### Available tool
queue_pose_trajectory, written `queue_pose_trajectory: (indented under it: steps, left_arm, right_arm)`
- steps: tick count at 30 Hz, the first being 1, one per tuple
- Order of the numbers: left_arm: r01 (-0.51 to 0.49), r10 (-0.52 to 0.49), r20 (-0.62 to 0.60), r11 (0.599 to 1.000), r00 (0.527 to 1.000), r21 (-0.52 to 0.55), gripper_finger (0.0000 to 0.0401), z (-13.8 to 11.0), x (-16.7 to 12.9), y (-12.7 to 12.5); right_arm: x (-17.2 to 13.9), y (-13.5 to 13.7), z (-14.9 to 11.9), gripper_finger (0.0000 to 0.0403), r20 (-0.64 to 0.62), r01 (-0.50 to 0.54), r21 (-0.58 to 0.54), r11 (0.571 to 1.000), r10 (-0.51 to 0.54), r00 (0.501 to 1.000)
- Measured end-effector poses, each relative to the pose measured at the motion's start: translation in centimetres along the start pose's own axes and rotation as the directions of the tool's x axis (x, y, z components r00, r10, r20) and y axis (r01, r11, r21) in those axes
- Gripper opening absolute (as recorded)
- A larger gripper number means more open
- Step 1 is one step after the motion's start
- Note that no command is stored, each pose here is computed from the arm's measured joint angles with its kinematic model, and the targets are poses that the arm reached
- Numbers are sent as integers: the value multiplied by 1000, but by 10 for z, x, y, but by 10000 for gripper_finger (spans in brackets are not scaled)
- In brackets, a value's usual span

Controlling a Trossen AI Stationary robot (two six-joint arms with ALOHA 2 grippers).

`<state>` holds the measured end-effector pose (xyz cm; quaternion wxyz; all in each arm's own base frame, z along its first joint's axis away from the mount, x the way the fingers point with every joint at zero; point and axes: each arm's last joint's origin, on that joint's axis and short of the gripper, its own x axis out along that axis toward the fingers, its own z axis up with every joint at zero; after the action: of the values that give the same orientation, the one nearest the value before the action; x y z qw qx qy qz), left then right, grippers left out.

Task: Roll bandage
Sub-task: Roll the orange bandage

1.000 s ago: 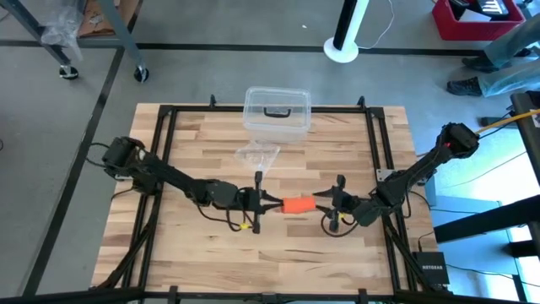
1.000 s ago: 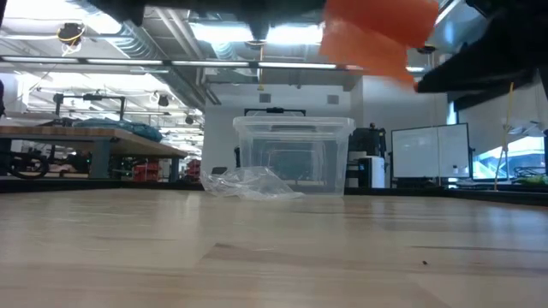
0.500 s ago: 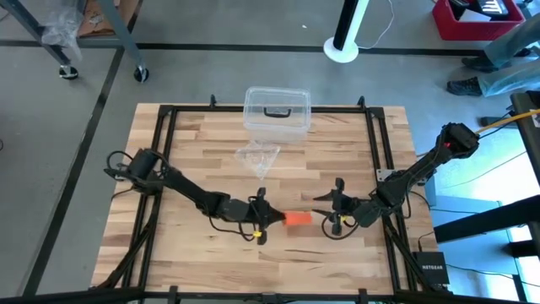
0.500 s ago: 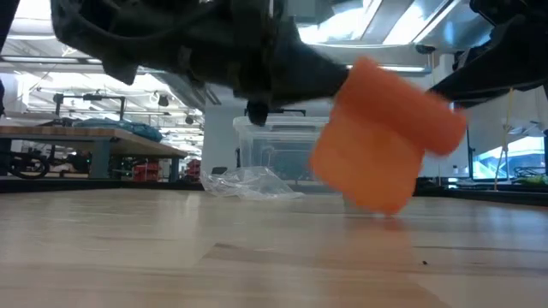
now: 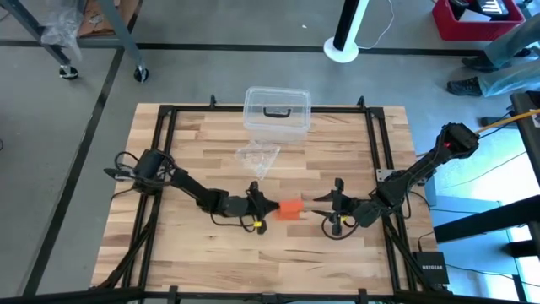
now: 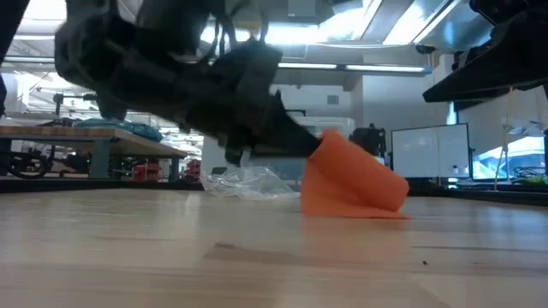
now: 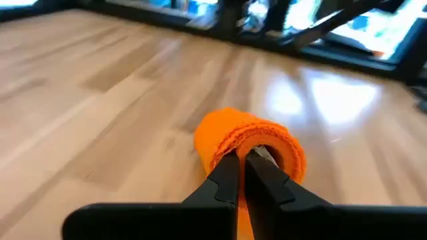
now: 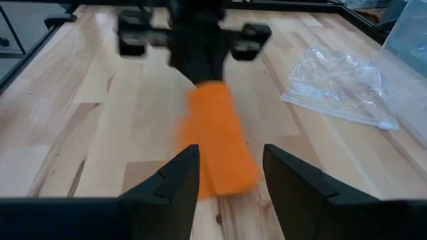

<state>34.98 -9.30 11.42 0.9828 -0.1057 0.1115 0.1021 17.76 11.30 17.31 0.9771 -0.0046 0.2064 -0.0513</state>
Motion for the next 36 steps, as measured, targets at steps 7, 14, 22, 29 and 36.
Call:
queue_pose_trajectory:
  steps: [7, 14, 22, 29, 36]
  left_arm:
    - [-85, 85, -75, 996, 994, -6, 4, -25, 5, 30]
    - [-94, 95, -99, 996, 991, 11, 4, -31, 4, 33]
    - [-46, 52, -118, 998, 992, 53, 6, -31, 4, 32]
    - [-36, 51, -195, 996, 980, 82, 78, -28, -1, 30]
    - [31, -6, -359, 998, 933, 63, 126, -6, -21, 27]
  right_arm:
    - [0, 0, 0, 167, -1, 0, 20, 1000, 0, 1000]
    - [1, 0, 1, 167, 7, 2, 33, 999, -2, 1000]
    - [21, -2, -2, 167, 20, 48, 8, 999, -48, 999]
    - [44, -17, -7, 167, -36, 48, -25, 999, -49, 998]
    - [55, -17, -10, 167, -37, -11, -3, 1000, 11, 999]
